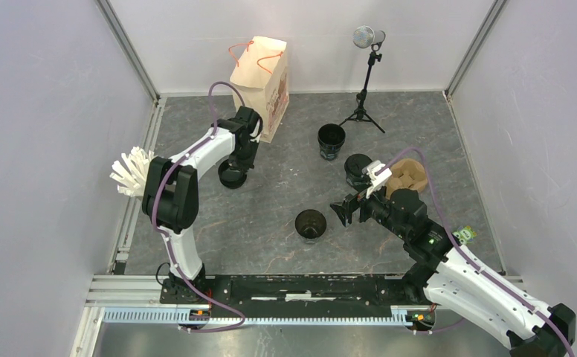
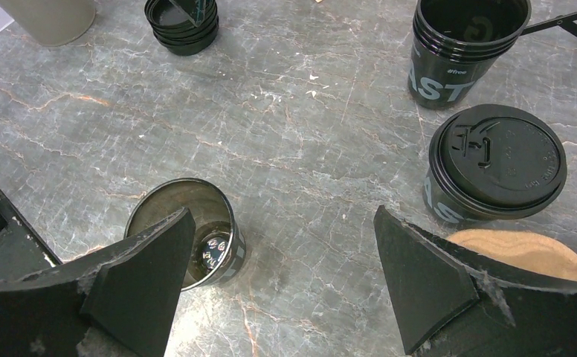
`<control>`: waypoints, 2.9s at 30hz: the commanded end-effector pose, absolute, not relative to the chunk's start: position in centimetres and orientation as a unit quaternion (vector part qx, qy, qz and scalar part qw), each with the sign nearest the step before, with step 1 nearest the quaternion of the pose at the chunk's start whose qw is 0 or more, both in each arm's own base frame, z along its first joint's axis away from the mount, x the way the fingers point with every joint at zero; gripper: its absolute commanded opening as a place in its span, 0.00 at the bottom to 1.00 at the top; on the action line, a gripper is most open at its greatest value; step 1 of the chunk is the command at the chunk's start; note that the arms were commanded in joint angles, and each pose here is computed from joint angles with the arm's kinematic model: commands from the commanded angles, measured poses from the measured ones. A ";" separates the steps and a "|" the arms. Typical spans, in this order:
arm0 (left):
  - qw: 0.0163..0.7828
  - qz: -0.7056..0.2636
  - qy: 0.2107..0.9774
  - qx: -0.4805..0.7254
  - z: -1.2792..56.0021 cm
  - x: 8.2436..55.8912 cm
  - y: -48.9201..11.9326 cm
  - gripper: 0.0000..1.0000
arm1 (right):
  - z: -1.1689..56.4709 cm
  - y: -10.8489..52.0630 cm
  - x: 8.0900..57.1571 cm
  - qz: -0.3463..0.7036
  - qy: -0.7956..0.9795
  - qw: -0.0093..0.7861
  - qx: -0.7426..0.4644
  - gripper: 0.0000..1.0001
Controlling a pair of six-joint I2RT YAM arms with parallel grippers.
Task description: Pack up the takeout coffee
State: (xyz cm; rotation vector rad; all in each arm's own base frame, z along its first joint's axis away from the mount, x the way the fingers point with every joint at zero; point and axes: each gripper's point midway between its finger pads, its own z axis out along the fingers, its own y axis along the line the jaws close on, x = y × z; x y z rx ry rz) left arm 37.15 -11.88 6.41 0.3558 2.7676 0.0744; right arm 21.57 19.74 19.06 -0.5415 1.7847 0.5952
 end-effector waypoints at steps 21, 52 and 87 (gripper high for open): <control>0.166 -0.027 0.974 0.149 8.4 37.3 -13.1 0.20 | 21.8 20.1 21.6 0.264 0.735 0.581 -0.230 0.98; 0.164 -0.041 0.973 0.156 8.6 37.8 -13.3 0.32 | 21.5 20.2 21.7 0.263 0.736 0.580 -0.231 0.98; 0.148 -0.051 0.976 0.149 9.3 38.0 -13.8 0.03 | 21.2 20.2 21.8 0.259 0.737 0.578 -0.236 0.98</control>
